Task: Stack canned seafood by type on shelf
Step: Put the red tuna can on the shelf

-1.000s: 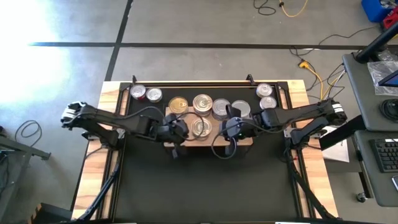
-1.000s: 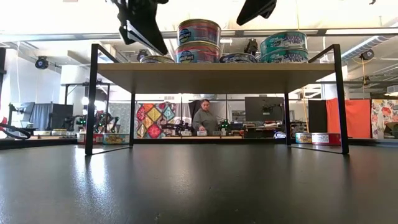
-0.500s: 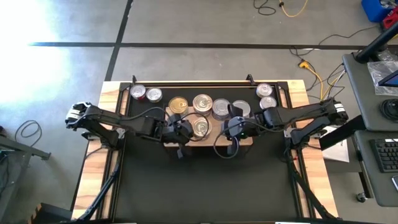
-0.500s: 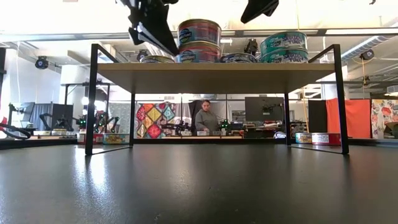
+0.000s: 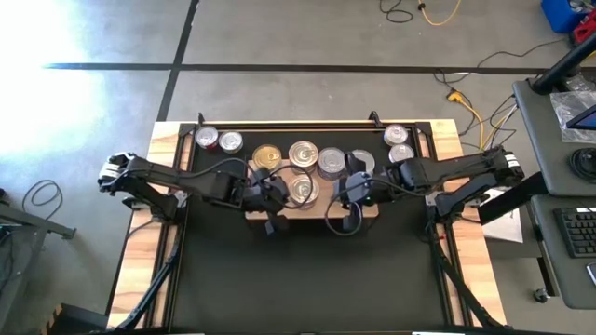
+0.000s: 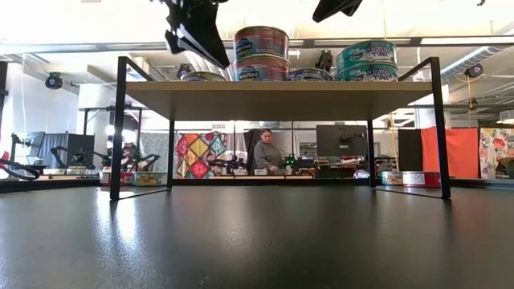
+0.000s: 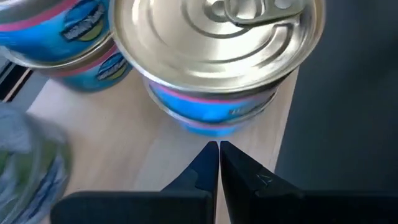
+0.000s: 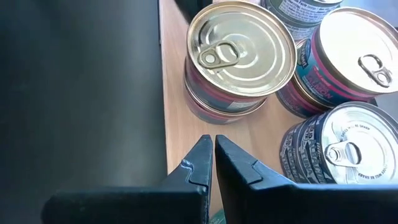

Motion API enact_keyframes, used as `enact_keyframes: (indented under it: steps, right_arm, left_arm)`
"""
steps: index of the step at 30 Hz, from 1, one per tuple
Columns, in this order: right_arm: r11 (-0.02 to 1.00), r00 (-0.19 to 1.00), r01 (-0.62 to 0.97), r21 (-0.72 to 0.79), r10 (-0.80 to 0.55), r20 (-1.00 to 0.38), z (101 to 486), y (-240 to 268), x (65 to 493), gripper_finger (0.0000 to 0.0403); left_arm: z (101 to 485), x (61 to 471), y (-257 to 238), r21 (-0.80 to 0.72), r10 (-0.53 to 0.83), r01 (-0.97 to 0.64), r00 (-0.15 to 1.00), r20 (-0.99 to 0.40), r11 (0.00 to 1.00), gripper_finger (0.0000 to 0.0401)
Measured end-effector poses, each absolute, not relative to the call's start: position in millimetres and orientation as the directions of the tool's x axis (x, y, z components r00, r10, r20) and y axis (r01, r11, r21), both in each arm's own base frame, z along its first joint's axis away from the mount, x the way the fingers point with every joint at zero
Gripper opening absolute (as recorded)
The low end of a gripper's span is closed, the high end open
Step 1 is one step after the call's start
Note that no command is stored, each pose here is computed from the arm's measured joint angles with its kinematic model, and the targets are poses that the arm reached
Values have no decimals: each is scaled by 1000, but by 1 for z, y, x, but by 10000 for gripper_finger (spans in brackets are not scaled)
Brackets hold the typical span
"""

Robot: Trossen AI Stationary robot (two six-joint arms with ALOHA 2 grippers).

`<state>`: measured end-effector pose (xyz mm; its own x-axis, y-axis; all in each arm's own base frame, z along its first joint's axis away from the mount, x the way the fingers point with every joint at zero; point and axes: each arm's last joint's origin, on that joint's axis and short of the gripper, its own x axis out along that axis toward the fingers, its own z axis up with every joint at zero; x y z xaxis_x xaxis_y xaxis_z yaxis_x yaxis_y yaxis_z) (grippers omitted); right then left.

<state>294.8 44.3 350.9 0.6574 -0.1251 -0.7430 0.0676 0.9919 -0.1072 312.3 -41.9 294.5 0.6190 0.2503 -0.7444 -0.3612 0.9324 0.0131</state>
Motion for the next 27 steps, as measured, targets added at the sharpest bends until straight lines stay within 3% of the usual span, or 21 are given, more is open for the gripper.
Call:
enact_keyframes:
  steps: [8, 14, 18, 22, 27]
  right_arm:
    - [993, 663, 41, -111, -110, -740, 352, 50, 292, 12]
    - [988, 673, -34, -151, -89, -734, 354, 59, 289, 12]
    - [955, 700, -149, -256, -81, -710, 357, 78, 286, 12]
    - [914, 731, -192, -357, -110, -673, 364, 93, 288, 12]
    - [947, 749, -123, -297, -108, -653, 376, 97, 294, 12]
  left_arm:
    - [353, 285, -59, 50, 237, -325, 566, -790, 944, 1]
    - [383, 240, -58, 22, 321, -445, 612, -723, 895, 1]
    - [398, 210, -44, -41, 378, -532, 652, -657, 846, 1]
    - [405, 180, -21, -105, 463, -637, 654, -598, 764, 1]
    - [404, 149, 8, -179, 682, -822, 553, -479, 540, 1]
